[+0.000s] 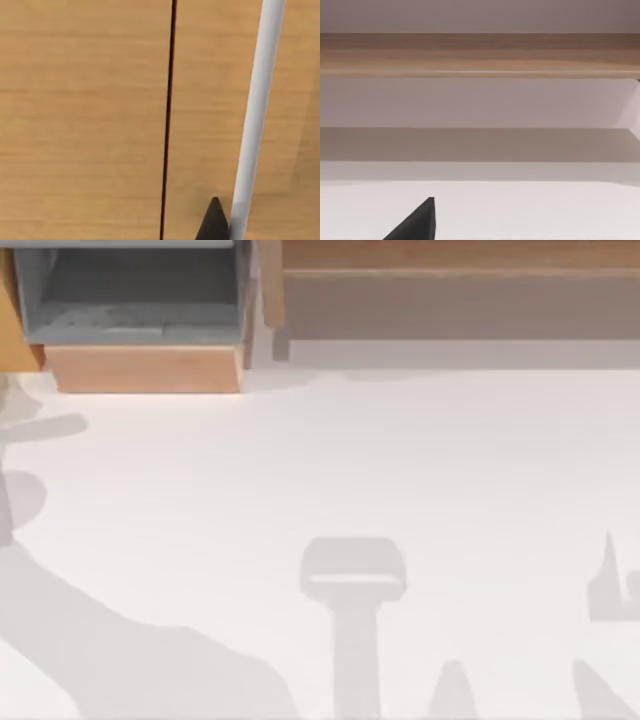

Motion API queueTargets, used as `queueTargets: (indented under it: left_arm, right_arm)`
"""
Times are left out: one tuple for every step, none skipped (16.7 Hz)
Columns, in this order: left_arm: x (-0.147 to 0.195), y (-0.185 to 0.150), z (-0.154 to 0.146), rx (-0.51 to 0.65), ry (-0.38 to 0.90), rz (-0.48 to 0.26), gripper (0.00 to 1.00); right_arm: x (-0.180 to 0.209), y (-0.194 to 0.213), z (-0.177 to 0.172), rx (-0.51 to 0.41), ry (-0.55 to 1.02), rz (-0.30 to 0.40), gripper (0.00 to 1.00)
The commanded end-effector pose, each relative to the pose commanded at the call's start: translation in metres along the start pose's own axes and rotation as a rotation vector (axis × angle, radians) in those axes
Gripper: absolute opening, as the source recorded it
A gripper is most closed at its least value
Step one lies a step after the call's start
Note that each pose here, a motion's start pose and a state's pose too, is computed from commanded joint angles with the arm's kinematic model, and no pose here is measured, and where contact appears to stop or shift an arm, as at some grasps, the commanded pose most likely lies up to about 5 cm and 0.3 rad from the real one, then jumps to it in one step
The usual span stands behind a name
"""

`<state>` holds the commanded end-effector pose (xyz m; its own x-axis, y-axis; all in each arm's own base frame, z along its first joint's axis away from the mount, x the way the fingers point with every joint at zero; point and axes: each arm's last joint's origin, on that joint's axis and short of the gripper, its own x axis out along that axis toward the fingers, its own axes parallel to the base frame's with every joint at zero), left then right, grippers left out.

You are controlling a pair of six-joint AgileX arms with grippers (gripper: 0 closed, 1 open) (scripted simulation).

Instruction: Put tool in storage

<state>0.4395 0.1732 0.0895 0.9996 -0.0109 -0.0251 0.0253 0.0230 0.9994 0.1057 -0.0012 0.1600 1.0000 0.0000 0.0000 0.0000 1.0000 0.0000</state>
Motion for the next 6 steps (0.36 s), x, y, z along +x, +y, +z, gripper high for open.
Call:
queueTargets:
  left_arm:
    - [0.0000,0.0000,0.0000,0.000,0.000,0.000,1.00]
    - [0.0000,0.0000,0.0000,0.000,0.000,0.000,1.00]
    - [0.0000,0.0000,0.0000,0.000,0.000,0.000,1.00]
    - [0.0000,0.0000,0.0000,0.000,0.000,0.000,1.00]
    - [0.0000,0.0000,0.0000,0.000,0.000,0.000,1.00]
    - [0.0000,0.0000,0.0000,0.000,0.000,0.000,1.00]
  right_arm:
    - [0.0000,0.0000,0.0000,0.000,0.000,0.000,1.00]
    - [0.0000,0.0000,0.0000,0.000,0.000,0.000,1.00]
    - [0.0000,0.0000,0.0000,0.000,0.000,0.000,1.00]
    - [0.0000,0.0000,0.0000,0.000,0.000,0.000,1.00]
    - [0.0000,0.0000,0.0000,0.000,0.000,0.000,1.00]
    - [0.0000,0.0000,0.0000,0.000,0.000,0.000,1.00]
